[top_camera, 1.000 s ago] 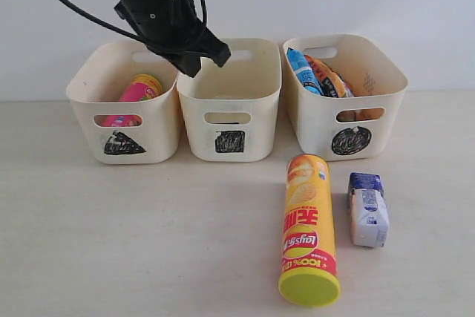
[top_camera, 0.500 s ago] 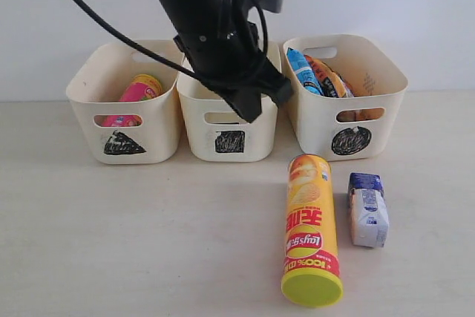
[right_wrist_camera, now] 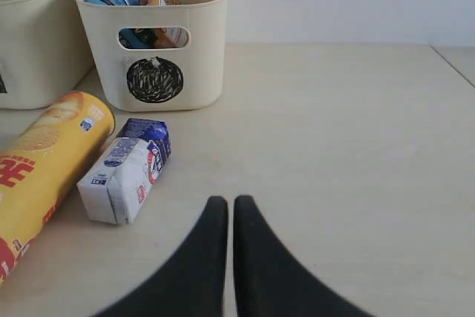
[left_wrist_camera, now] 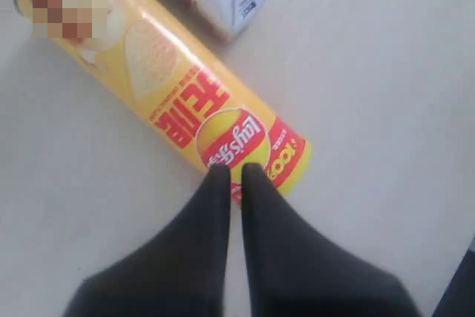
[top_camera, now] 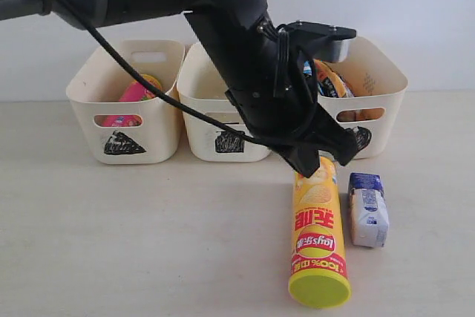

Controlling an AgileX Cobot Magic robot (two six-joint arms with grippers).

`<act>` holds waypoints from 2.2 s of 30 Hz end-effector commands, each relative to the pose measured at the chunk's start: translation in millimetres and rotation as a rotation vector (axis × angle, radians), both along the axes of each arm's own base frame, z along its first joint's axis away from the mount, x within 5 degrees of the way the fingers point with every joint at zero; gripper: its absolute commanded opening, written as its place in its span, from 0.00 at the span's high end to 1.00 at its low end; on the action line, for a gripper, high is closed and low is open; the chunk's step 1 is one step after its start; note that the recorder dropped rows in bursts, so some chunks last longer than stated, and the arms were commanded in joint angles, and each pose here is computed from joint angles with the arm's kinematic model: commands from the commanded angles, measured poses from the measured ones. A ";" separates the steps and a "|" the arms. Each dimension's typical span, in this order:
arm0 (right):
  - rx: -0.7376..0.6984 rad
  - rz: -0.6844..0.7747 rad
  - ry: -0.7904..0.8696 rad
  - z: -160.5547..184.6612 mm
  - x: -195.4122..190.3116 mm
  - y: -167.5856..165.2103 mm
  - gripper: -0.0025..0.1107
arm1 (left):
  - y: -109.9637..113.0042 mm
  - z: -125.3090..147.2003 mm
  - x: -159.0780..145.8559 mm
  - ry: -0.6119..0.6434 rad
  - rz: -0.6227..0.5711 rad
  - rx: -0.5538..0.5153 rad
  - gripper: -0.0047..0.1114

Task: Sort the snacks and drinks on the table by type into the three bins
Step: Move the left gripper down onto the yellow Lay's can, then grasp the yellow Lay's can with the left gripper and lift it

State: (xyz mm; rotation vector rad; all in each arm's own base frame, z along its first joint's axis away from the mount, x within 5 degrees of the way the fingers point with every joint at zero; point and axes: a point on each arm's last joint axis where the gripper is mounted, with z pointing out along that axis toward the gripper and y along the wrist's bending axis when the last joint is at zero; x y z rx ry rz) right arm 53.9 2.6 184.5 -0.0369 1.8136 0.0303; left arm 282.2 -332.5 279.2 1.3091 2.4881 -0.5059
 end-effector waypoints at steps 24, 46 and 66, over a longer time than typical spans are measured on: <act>-0.001 -0.002 -0.004 -0.8 -0.1 -0.2 0.98 | -31.1 -84.1 19.9 0.015 0.127 0.044 0.06; 0.004 -0.004 -0.004 -0.8 -0.1 -0.1 0.98 | -39.1 -121.4 40.8 -0.089 0.249 0.024 0.14; 0.004 -0.004 -0.004 -0.8 -0.1 -0.1 0.98 | -32.8 -154.4 42.3 -0.079 0.218 0.165 0.84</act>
